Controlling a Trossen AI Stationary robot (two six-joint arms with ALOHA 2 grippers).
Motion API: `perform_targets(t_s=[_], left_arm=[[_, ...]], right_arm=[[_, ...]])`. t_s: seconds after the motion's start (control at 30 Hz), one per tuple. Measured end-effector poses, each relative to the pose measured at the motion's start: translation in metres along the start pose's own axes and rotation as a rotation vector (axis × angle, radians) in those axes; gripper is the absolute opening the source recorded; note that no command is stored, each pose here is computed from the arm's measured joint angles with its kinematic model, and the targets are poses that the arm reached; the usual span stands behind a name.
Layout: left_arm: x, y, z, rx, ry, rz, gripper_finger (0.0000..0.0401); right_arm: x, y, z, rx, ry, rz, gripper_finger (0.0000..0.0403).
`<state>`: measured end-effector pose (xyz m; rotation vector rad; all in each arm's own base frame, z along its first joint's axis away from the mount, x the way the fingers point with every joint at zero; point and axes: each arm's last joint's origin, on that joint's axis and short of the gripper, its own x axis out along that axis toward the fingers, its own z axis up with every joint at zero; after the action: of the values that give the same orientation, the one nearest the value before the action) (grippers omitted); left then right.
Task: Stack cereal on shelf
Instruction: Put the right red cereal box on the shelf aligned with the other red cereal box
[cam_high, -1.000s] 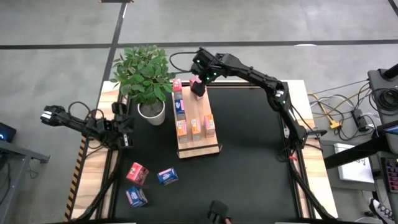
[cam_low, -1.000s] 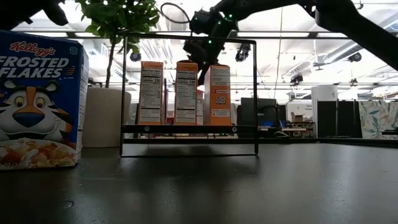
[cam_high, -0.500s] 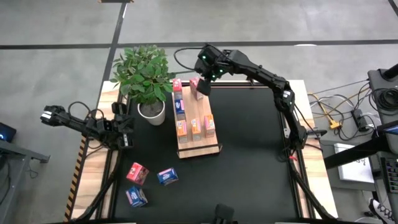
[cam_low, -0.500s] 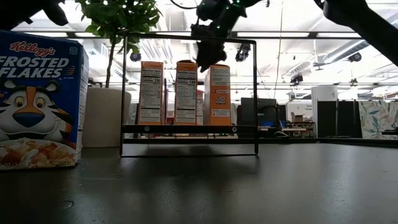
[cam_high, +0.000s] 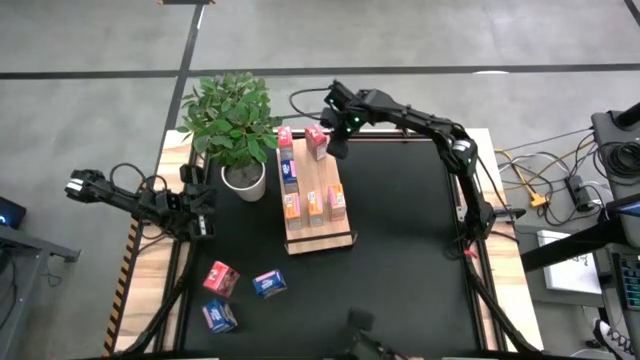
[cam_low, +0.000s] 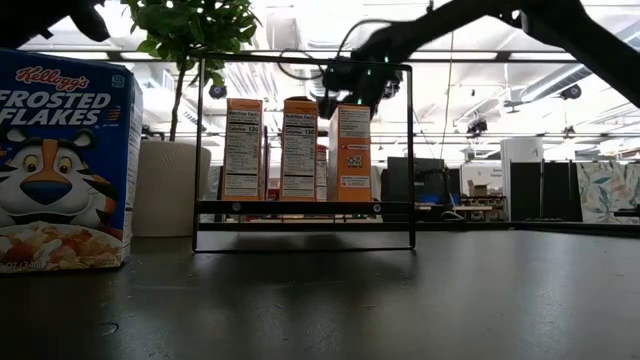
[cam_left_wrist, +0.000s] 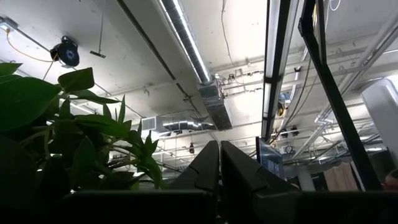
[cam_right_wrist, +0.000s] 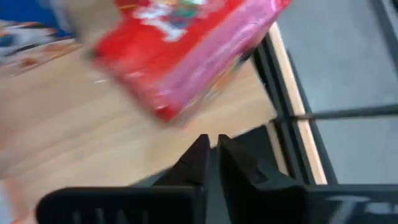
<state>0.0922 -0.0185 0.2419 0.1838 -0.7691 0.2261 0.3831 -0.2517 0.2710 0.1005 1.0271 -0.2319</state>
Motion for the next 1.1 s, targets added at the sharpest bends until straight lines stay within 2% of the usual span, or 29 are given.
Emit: perform_targets(t_s=[0.23,0.37,0.57,0.8,1.1], left_arm=[[0.0,0.0,0.0,0.0,0.0,0.0,0.0],[0.0,0.001,0.001,0.005,-0.005,0.012,0.0],[0.0,0.002,0.002,0.01,-0.016,0.026,0.0],[0.0,0.002,0.003,0.007,-0.022,0.03,0.0],[0.0,0.002,0.003,0.007,-0.022,0.03,0.0]], right_arm=[[0.019,-0.002,-0.009,-0.017,-0.033,0.002,0.0009],[0.023,0.0,-0.009,-0.028,-0.075,0.075,0.0009],[0.023,0.002,-0.007,-0.05,-0.104,0.109,0.0009],[0.026,-0.002,-0.007,-0.082,-0.119,0.065,0.0009],[0.039,-0.007,-0.007,-0.157,-0.234,0.013,0.0009]])
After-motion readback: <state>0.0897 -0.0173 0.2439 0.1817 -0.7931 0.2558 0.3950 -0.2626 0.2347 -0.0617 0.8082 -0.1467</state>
